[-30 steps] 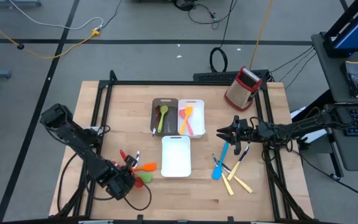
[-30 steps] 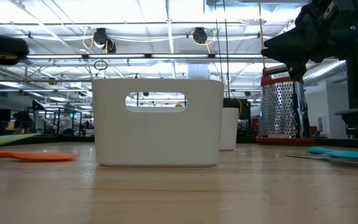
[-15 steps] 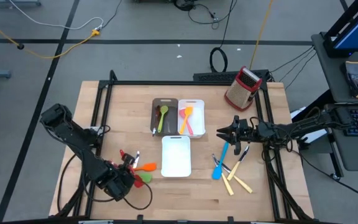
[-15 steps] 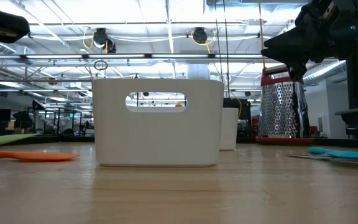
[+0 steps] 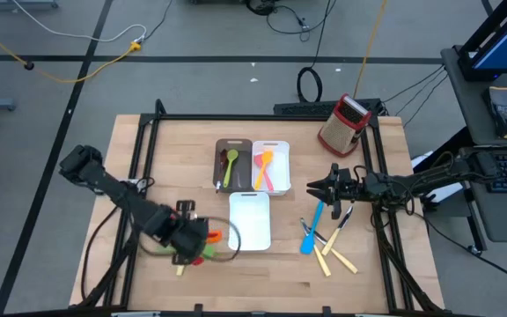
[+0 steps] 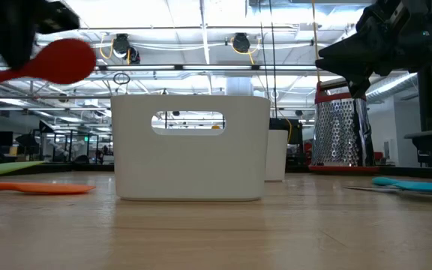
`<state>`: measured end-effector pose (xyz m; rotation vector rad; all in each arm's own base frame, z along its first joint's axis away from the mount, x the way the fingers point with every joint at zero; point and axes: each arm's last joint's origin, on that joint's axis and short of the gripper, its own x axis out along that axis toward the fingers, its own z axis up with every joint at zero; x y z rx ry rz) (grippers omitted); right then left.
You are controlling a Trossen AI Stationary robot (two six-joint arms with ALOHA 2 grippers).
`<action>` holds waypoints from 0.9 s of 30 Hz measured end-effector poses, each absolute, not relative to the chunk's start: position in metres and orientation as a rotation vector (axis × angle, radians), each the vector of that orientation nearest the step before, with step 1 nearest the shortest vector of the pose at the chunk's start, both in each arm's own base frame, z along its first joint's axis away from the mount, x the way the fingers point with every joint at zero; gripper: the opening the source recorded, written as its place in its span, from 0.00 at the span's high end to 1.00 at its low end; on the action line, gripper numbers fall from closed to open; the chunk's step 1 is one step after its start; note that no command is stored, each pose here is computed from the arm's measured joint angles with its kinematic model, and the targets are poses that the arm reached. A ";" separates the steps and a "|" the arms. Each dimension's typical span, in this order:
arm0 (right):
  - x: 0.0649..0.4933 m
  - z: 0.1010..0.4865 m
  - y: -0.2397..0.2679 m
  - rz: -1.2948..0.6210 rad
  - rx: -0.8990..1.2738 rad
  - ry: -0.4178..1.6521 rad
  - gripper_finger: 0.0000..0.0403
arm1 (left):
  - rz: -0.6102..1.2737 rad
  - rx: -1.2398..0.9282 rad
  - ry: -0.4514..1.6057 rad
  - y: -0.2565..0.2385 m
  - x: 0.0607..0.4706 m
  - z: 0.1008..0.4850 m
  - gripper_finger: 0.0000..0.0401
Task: Pick & Place Kitchen Items
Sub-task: Put the red serving spoon into the black bin
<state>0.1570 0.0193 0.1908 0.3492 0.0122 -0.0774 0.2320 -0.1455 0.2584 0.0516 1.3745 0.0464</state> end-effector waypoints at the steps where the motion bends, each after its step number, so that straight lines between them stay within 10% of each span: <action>1: 0.157 0.191 0.019 -0.078 0.349 0.014 0.77 | 0.062 0.014 1.373 -0.141 0.236 0.264 0.99; 14: 0.157 0.190 0.019 -0.075 0.348 0.017 0.77 | 0.280 -0.453 1.205 -0.068 0.281 0.325 1.00; 27: 0.157 0.190 0.019 -0.073 0.348 0.018 0.77 | 0.058 -0.218 1.261 -0.083 0.277 0.316 0.94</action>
